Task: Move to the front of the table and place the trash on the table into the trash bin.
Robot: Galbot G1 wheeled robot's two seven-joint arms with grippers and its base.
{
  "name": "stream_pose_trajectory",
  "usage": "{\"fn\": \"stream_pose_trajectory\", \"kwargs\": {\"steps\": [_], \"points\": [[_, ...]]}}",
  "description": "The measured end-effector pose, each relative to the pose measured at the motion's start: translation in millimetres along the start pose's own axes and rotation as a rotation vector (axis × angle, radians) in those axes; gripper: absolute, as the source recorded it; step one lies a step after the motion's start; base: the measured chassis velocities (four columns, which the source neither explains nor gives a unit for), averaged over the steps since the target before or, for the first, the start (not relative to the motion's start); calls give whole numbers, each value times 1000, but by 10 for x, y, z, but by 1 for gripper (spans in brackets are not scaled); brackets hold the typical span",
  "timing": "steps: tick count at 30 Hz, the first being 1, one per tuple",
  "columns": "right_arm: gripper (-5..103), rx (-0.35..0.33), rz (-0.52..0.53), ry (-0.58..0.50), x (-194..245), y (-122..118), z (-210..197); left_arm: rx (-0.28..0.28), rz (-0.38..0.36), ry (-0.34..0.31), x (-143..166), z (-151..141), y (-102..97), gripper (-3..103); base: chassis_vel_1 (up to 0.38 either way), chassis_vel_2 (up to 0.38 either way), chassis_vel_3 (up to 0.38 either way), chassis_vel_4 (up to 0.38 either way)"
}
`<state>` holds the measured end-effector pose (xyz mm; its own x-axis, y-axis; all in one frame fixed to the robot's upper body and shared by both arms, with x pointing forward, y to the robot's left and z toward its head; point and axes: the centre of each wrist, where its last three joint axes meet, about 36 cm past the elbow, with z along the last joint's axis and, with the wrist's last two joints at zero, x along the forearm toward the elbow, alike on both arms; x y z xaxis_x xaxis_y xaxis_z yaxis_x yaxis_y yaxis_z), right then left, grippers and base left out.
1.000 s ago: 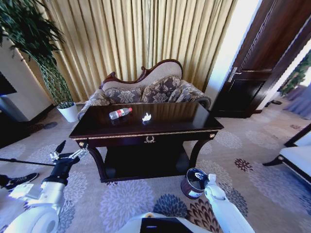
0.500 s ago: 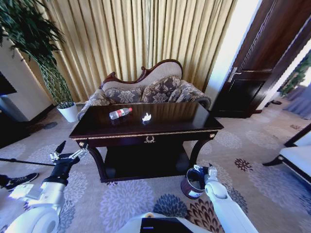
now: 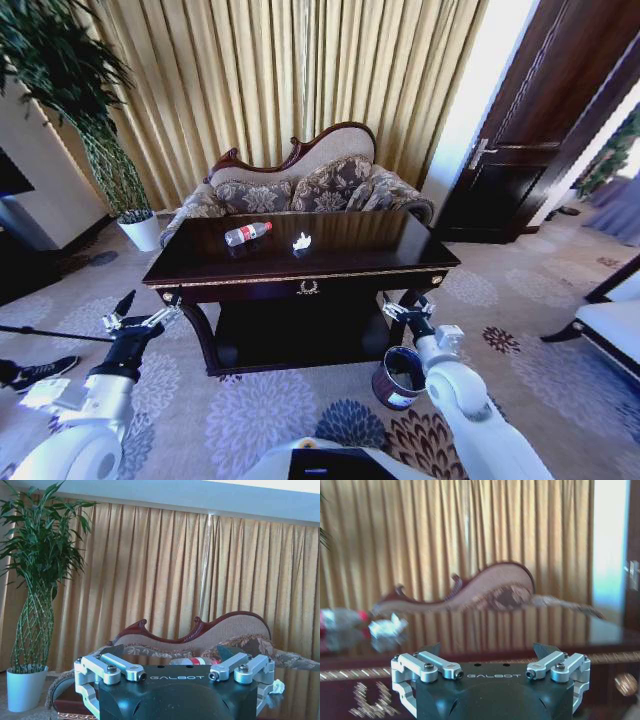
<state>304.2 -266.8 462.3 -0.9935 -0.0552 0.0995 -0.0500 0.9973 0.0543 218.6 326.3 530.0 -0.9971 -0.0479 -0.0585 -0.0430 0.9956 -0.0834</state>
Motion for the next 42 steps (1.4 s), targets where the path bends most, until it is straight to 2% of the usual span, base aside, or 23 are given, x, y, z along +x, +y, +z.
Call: {"fn": "stream_pose_trajectory", "kwargs": {"steps": [7, 10, 18, 28, 42], "points": [[100, -22, -55, -75, 209, 234, -394, 2, 6, -3, -16, -7, -8, 100, 0, 0, 0, 0], [100, -24, -59, -79, 210, 252, -418, 2, 8, -3, -16, -13, -11, 100, 0, 0, 0, 0], [100, -9, -56, -68, 173, 235, -383, -2, 7, 16, -1, -38, -7, 100, 0, 0, 0, 0], [100, -1, -49, -67, 132, 219, -348, -29, 3, 74, -11, -164, 27, 100, 0, 0, 0, 0], [100, 4, -65, -60, 106, 245, -274, -44, -15, 82, -14, -195, 55, 100, -16, 23, 18, -15]]}}
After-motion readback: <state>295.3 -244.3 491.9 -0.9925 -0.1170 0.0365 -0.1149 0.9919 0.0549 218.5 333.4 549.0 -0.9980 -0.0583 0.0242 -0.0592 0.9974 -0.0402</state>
